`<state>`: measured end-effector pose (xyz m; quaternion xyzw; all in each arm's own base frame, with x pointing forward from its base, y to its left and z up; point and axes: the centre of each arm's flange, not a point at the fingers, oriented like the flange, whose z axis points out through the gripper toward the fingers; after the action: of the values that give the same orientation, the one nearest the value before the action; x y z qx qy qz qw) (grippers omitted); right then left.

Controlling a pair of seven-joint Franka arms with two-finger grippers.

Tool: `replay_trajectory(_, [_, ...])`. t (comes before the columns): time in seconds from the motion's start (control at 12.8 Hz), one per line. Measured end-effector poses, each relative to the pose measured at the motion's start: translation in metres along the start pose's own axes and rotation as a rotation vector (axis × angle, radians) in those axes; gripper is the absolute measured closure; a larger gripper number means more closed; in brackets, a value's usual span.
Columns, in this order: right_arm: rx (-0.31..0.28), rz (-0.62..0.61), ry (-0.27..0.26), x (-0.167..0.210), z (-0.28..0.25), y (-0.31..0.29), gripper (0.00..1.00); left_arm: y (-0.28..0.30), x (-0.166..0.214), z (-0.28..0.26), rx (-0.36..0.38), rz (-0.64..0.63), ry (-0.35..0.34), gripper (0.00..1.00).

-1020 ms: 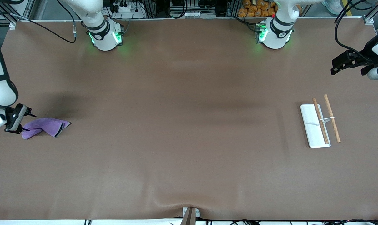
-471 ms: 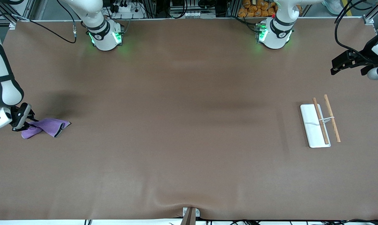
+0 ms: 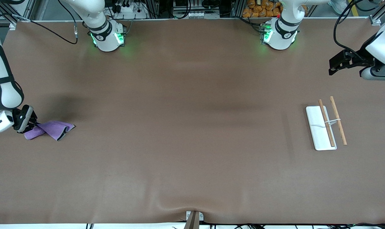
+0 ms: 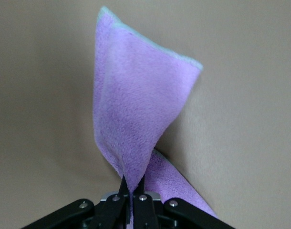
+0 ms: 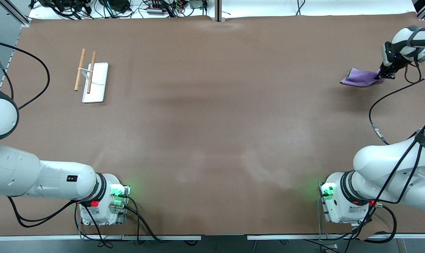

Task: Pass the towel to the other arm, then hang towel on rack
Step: 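Lift the towel with the right gripper while the left gripper moves toward it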

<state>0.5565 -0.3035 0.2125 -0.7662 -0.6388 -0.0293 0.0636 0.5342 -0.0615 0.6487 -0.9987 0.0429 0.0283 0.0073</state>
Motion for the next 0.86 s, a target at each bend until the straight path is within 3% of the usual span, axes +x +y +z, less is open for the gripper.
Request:
replay_trajectory(0.31, [0.092, 0.082, 0.042, 0.039, -0.026, 0.01, 0.96, 0.011, 0.016, 0.021, -0.023, 0.018, -0.024, 0.0])
replay_trajectory(0.55, [0.185, 0.181, 0.036, 0.093, -0.059, 0.008, 0.96, 0.018, 0.026, 0.029, -0.071, 0.024, -0.014, 0.0])
replay_trajectory(0.86, [0.251, 0.315, 0.024, 0.166, -0.102, 0.0, 0.96, 0.024, 0.028, 0.031, -0.12, 0.029, -0.017, 0.0])
